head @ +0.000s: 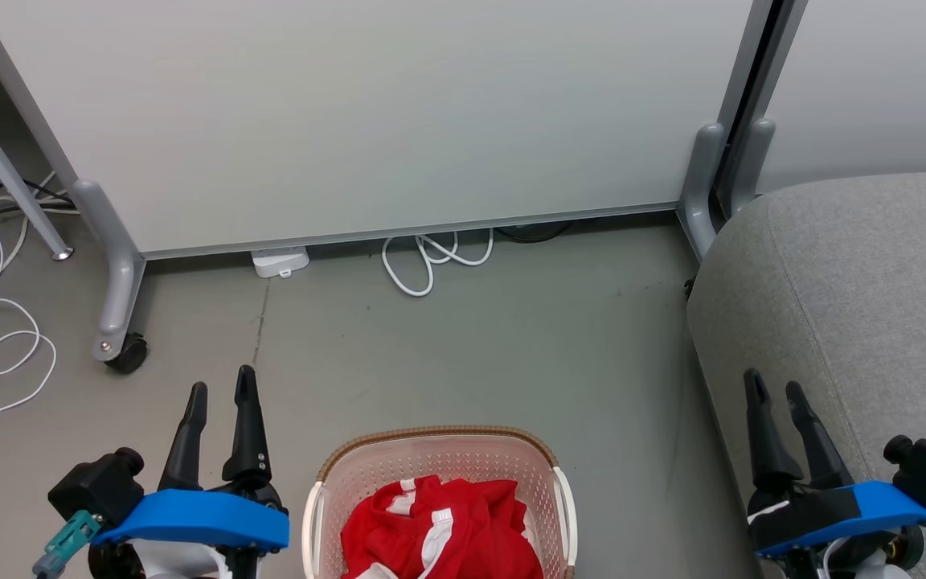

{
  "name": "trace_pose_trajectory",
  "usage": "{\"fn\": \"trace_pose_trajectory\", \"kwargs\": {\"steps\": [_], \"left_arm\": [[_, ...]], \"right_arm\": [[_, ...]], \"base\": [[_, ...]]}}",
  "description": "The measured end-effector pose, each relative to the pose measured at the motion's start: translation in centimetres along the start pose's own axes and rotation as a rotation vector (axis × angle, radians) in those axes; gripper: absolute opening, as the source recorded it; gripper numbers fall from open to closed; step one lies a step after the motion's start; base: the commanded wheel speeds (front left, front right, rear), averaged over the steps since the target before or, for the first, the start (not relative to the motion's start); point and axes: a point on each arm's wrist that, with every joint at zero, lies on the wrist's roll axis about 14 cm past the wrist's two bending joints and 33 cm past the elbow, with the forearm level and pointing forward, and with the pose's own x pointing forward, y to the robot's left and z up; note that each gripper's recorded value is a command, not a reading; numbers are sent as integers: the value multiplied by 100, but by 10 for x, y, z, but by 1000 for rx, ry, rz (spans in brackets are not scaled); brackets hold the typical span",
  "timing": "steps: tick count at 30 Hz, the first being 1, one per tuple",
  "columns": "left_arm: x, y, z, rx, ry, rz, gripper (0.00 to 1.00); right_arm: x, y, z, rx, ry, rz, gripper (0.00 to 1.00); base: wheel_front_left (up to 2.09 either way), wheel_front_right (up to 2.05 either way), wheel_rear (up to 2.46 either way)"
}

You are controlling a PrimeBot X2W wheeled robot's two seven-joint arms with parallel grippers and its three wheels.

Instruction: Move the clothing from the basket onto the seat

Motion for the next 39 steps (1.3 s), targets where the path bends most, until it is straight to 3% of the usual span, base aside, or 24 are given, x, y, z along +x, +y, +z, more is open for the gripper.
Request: {"fn": "trace_pose_trajectory", "kwargs": {"steps": [39], "left_arm": [[-1, -3, -6, 294, -14, -54, 100]], "right_arm": [[1, 14, 1, -364, -37, 82, 100]], "base": [[0, 0, 0]]}}
